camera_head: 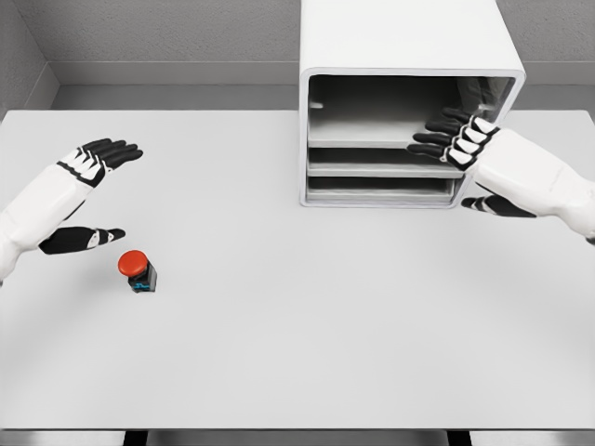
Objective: Slide open multi-storey tabletop storage cabinets and put open load switch and slide close multi-storey tabletop storage cabinets
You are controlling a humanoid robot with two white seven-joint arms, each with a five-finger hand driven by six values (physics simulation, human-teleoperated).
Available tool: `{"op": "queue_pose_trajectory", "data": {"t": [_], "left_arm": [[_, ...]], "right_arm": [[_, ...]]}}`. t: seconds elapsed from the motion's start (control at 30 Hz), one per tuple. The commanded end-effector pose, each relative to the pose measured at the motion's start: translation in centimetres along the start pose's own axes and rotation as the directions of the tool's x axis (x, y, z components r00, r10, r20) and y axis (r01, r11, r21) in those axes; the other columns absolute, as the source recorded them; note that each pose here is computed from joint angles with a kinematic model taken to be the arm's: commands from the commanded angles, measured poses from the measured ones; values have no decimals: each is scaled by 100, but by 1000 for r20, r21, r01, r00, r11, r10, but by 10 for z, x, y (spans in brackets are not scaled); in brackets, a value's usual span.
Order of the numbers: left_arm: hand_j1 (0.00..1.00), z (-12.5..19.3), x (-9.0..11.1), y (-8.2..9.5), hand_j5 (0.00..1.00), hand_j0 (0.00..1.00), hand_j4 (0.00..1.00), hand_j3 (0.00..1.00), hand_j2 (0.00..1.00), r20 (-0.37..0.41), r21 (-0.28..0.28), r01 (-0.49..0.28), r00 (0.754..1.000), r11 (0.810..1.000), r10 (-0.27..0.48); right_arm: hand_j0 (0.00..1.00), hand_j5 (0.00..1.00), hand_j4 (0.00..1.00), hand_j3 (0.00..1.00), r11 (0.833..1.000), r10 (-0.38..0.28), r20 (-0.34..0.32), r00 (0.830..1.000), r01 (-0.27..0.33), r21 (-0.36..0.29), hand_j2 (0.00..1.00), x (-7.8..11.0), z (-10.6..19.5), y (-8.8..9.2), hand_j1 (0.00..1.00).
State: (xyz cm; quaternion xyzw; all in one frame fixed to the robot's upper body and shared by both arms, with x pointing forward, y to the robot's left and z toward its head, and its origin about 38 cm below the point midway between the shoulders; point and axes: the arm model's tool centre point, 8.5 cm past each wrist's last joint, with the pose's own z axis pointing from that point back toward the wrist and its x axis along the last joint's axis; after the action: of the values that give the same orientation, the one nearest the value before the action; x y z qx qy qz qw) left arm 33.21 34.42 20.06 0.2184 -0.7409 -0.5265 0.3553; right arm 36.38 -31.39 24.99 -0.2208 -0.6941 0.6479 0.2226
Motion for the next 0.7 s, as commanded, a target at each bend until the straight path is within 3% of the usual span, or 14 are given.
{"op": "queue_pose_trajectory", "data": {"t": [0.0, 0.27, 0.33, 0.4, 0.47, 0.53, 0.6, 0.67], "left_arm": [[100, 0, 0, 0, 100, 100, 100, 100, 100, 1, 4, -6, 1000, 1000, 6], [100, 1, -1, 4, 100, 100, 100, 100, 100, -1, 19, -9, 1000, 1000, 9], [100, 6, -6, 12, 100, 100, 100, 100, 100, -24, 21, 19, 1000, 1000, -18], [100, 6, -6, 6, 100, 100, 100, 100, 100, -20, -77, 8, 1000, 997, -10], [100, 9, -7, 8, 100, 100, 100, 100, 100, -16, -114, -24, 1000, 993, 22], [100, 14, -6, 3, 100, 100, 100, 100, 100, -7, -221, -62, 998, 973, 62], [100, 14, -4, 8, 100, 100, 100, 100, 100, 18, -182, -114, 993, 977, 119], [100, 16, -4, 20, 100, 100, 100, 100, 100, 38, -123, -159, 986, 980, 165]], "right_arm": [[100, 100, 100, 100, 1000, 6, 10, 1000, -6, 3, 100, 3, -1, -1, 100], [100, 100, 100, 100, 999, 34, 0, 999, -34, 23, 100, -1, -1, -3, 100], [93, 93, 93, 93, 998, 48, -3, 999, -48, 27, 93, -2, -3, -4, 93], [86, 86, 86, 86, 993, 49, 3, 999, -49, 104, 86, -2, -5, 0, 86], [84, 84, 84, 84, 992, 52, 3, 999, -52, 111, 84, -4, -6, 0, 84], [84, 84, 84, 84, 993, 40, -3, 999, -39, 113, 84, -6, -7, 4, 84], [84, 84, 84, 84, 991, 13, -7, 1000, -12, 134, 84, -11, -13, 15, 84], [85, 85, 85, 85, 991, 18, -2, 1000, -18, 135, 85, -11, -15, 13, 85]]}}
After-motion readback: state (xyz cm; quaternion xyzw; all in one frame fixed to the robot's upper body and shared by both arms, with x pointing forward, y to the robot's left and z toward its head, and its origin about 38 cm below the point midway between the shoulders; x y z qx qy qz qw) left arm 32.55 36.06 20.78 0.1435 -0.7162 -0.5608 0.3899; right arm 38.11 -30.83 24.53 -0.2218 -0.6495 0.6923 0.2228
